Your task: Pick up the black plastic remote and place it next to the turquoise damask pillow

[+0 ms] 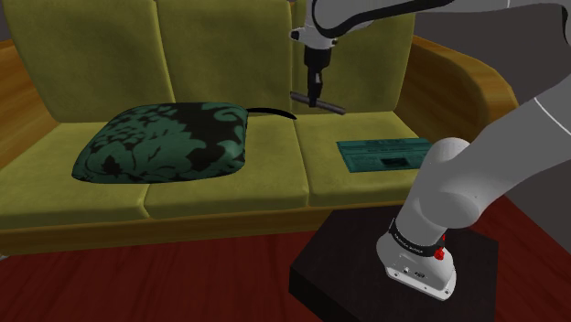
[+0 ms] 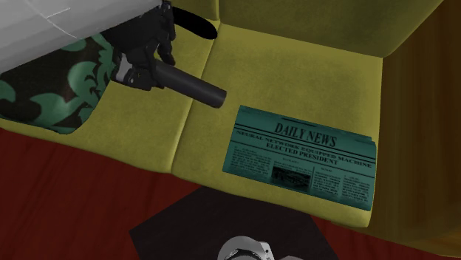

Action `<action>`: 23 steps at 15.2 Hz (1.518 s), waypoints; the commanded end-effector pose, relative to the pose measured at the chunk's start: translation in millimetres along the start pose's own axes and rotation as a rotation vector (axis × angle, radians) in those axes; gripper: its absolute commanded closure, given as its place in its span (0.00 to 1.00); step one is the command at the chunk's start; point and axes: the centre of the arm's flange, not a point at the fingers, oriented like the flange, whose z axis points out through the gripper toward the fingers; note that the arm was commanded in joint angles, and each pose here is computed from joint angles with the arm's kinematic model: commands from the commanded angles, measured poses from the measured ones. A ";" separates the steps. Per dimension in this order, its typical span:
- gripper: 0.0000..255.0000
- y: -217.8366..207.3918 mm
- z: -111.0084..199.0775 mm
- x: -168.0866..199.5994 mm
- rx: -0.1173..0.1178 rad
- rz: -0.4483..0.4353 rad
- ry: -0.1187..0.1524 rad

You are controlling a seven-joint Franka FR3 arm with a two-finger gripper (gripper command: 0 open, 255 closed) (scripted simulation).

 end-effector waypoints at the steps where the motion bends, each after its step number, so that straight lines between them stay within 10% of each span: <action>1: 1.00 -18.6 -0.7 15.4 0.000 0.001 0.000; 13: 1.00 -146.8 -6.6 109.8 0.000 0.001 0.000; 23: 1.00 -149.9 46.1 108.7 0.000 0.001 0.000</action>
